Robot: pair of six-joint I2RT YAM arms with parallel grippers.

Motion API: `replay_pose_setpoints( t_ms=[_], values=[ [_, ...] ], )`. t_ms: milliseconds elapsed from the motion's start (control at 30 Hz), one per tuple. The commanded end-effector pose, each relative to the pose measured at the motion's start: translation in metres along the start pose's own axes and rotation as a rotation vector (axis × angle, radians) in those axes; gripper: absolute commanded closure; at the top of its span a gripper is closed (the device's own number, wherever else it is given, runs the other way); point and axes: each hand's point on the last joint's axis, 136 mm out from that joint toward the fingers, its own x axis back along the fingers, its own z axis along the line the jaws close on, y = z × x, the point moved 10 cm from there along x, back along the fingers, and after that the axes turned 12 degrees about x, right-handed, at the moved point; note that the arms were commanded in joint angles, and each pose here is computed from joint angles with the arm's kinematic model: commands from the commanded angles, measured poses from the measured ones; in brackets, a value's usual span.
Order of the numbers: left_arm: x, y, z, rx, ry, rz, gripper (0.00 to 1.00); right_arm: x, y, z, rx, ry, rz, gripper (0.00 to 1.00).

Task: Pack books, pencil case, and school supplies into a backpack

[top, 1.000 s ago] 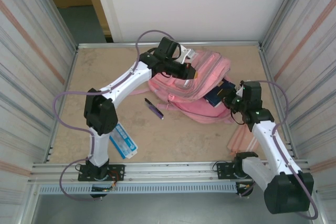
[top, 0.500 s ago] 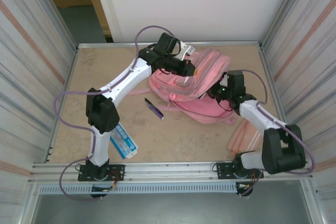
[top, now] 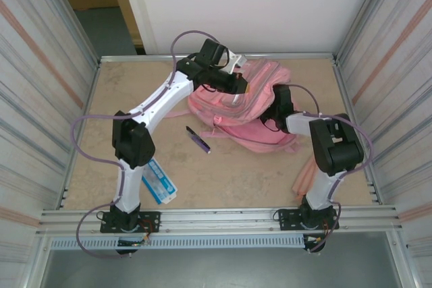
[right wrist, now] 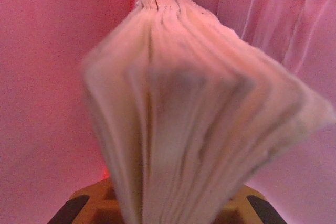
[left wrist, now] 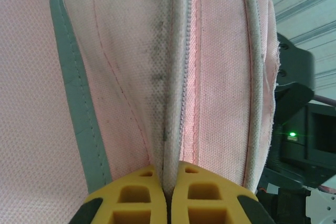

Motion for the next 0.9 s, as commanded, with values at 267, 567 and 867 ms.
replay_pose_setpoints(
  t_ms=[267,567,867],
  values=[
    [0.014,0.015,-0.017,-0.082,-0.102,-0.057,1.0,-0.061,0.009,0.002,-0.15,0.144,0.004,0.93],
    [0.024,0.014,0.009,-0.057,-0.038,-0.073,1.0,-0.057,0.009,-0.007,-0.163,-0.031,0.019,0.57],
    [0.029,0.009,0.04,-0.013,0.055,-0.071,1.0,-0.021,0.02,-0.006,-0.148,-0.149,0.045,0.38]
  ],
)
